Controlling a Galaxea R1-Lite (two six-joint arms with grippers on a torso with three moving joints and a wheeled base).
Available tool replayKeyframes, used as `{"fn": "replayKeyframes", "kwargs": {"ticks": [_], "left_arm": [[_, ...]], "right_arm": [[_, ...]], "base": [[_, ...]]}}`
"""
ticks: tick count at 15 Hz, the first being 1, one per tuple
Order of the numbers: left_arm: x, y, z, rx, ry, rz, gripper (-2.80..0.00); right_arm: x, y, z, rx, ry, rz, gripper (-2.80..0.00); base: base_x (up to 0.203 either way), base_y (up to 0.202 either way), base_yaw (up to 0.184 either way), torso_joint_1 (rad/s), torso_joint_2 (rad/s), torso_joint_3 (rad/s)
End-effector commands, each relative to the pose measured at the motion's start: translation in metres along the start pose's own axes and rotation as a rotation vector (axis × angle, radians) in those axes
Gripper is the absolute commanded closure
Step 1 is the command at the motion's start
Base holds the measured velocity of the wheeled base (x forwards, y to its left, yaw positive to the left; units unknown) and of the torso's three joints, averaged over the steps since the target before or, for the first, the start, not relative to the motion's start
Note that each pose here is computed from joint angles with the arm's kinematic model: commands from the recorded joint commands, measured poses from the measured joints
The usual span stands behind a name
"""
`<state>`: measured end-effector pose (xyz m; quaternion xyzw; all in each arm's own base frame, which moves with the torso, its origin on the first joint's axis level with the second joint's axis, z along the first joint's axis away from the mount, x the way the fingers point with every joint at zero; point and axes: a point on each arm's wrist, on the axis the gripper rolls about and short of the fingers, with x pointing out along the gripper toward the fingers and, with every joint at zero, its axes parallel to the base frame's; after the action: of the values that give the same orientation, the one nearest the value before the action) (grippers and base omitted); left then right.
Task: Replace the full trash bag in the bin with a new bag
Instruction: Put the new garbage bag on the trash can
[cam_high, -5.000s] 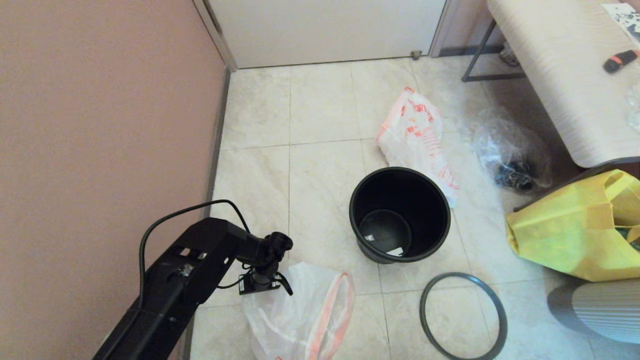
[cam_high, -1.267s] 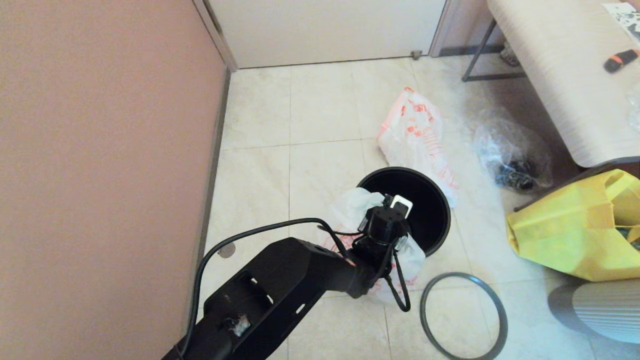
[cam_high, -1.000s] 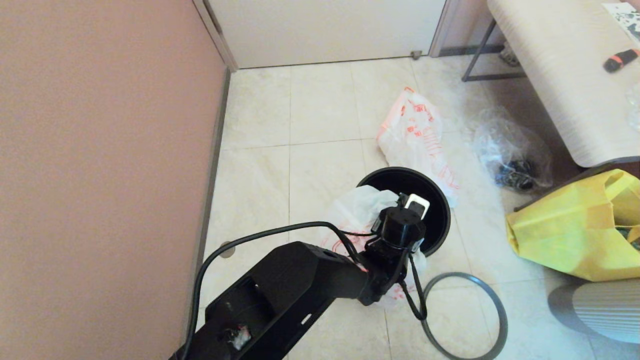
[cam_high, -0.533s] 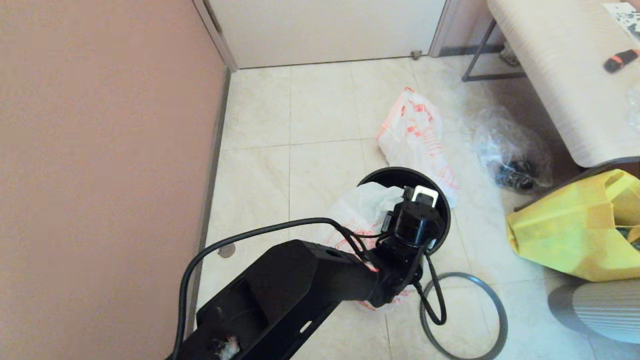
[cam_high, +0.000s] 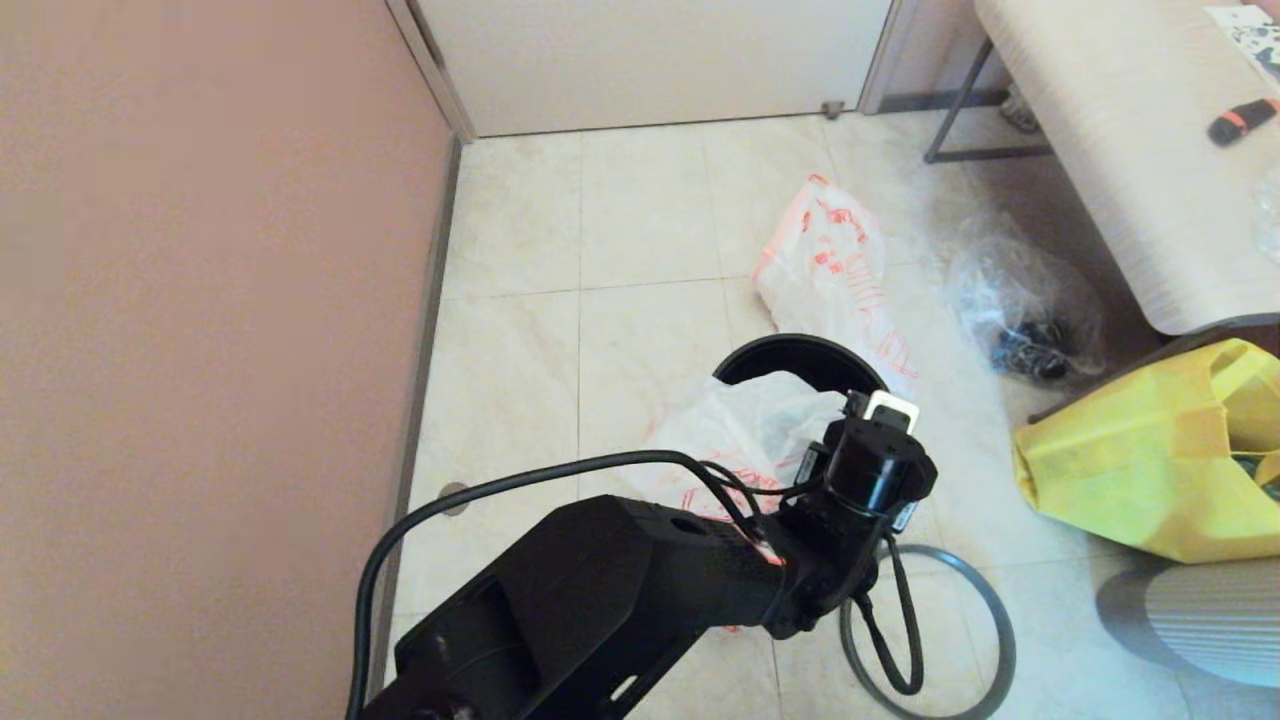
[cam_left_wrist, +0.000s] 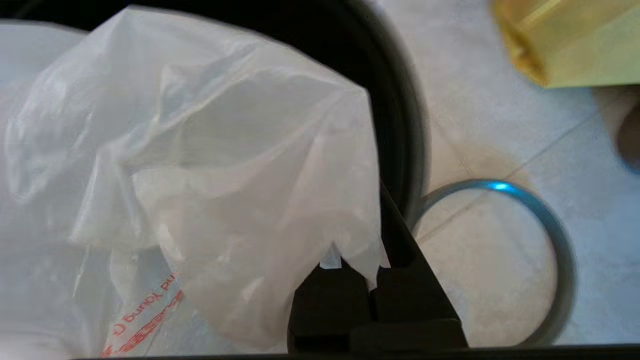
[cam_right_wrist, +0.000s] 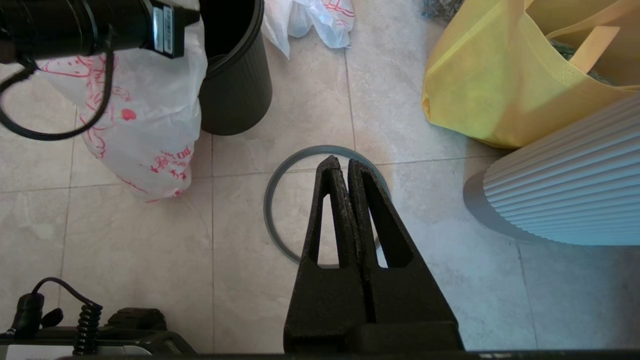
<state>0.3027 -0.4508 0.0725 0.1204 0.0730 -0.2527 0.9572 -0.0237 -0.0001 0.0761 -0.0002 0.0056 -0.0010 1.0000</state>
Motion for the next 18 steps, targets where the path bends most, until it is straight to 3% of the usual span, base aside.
{"fn": "replayKeyframes", "kwargs": {"ticks": [1, 4, 8, 11, 13, 14, 18], "left_arm": [[-0.001, 0.005, 0.007, -0.010, -0.014, 0.009, 0.00], [-0.009, 0.008, 0.027, -0.024, -0.056, -0.030, 0.00], [-0.003, 0.016, 0.025, -0.023, -0.058, -0.037, 0.00], [0.015, 0.044, 0.017, 0.021, -0.075, 0.021, 0.00], [0.017, 0.046, 0.013, 0.027, -0.069, 0.027, 0.00], [0.018, 0.046, 0.012, 0.030, -0.067, 0.030, -2.80], [0.013, 0.038, 0.017, 0.051, -0.079, 0.018, -2.80]], "right_arm": [[0.000, 0.000, 0.000, 0.000, 0.001, 0.001, 0.00], [0.000, 0.000, 0.000, 0.000, 0.001, 0.001, 0.00], [0.000, 0.000, 0.000, 0.000, 0.001, 0.002, 0.00], [0.000, 0.000, 0.000, 0.000, 0.001, 0.001, 0.00], [0.000, 0.000, 0.000, -0.001, 0.001, 0.000, 0.00], [0.000, 0.000, 0.000, -0.001, 0.001, 0.001, 0.00], [0.000, 0.000, 0.000, 0.000, 0.001, 0.000, 0.00]], "base": [[0.000, 0.000, 0.000, 0.000, 0.00, 0.000], [0.000, 0.000, 0.000, 0.000, 0.00, 0.000], [0.000, 0.000, 0.000, 0.000, 0.00, 0.000], [0.000, 0.000, 0.000, 0.000, 0.00, 0.000], [0.000, 0.000, 0.000, 0.000, 0.00, 0.000], [0.000, 0.000, 0.000, 0.000, 0.00, 0.000], [0.000, 0.000, 0.000, 0.000, 0.00, 0.000]]}}
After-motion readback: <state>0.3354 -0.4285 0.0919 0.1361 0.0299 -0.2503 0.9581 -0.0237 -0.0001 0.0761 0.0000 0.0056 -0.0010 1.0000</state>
